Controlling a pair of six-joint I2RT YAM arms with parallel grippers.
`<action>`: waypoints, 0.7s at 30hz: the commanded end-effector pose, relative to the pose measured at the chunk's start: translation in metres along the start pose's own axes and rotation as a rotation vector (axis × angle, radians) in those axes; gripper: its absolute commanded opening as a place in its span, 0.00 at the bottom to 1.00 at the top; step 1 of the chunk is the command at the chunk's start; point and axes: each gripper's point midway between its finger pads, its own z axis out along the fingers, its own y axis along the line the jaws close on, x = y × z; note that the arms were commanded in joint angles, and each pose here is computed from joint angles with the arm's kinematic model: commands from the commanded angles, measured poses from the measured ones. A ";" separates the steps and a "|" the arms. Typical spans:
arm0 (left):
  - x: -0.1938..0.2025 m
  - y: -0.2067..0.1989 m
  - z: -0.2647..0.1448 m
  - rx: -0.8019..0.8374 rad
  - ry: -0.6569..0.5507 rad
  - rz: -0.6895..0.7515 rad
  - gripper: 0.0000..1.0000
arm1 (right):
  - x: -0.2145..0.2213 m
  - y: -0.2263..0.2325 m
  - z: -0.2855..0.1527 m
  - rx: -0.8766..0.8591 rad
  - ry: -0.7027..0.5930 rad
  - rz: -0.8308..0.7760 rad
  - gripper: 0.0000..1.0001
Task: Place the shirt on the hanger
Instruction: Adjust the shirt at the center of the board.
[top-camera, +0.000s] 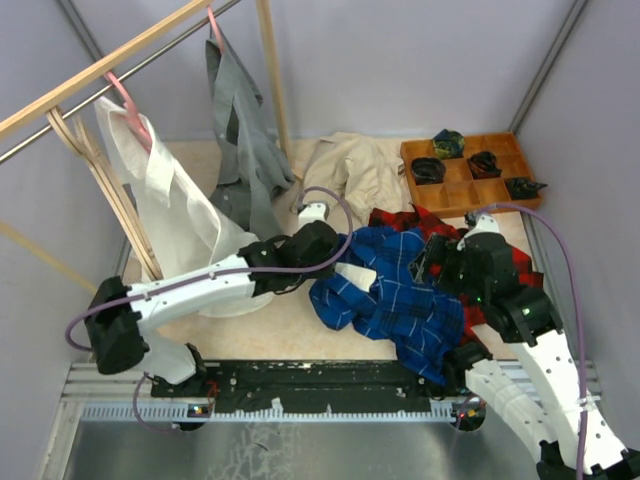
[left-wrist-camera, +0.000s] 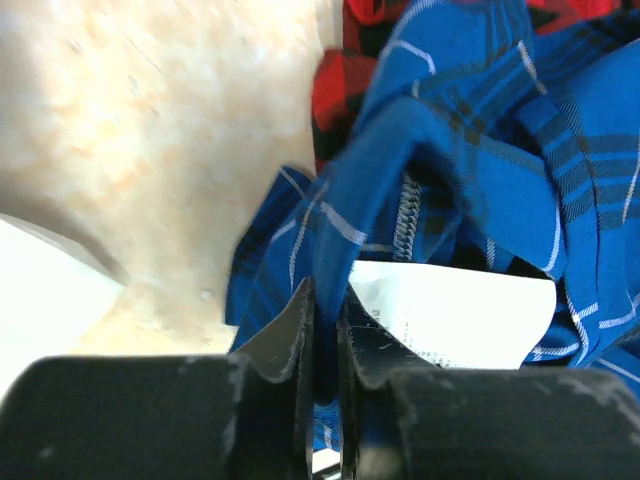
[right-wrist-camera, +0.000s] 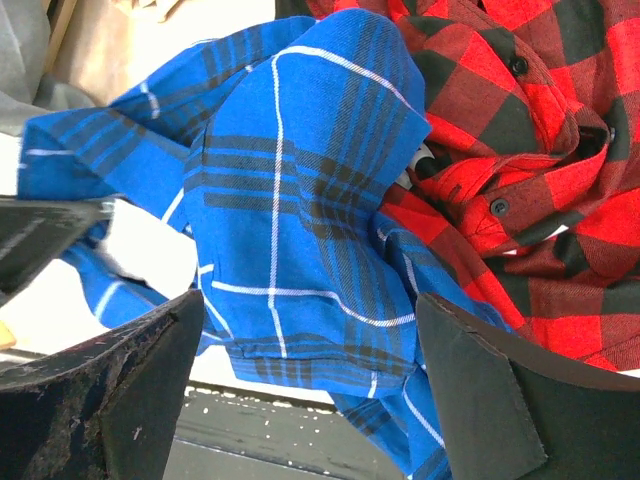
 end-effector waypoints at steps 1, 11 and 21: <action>-0.055 0.014 -0.042 -0.052 -0.167 0.071 0.03 | -0.015 0.005 -0.002 -0.006 -0.054 -0.008 0.89; -0.160 -0.006 -0.126 0.005 -0.407 0.291 0.00 | -0.027 -0.006 -0.010 0.053 -0.125 0.042 0.96; -0.263 -0.081 -0.239 0.268 -0.633 0.525 0.00 | -0.044 -0.009 -0.032 0.054 -0.242 0.084 0.99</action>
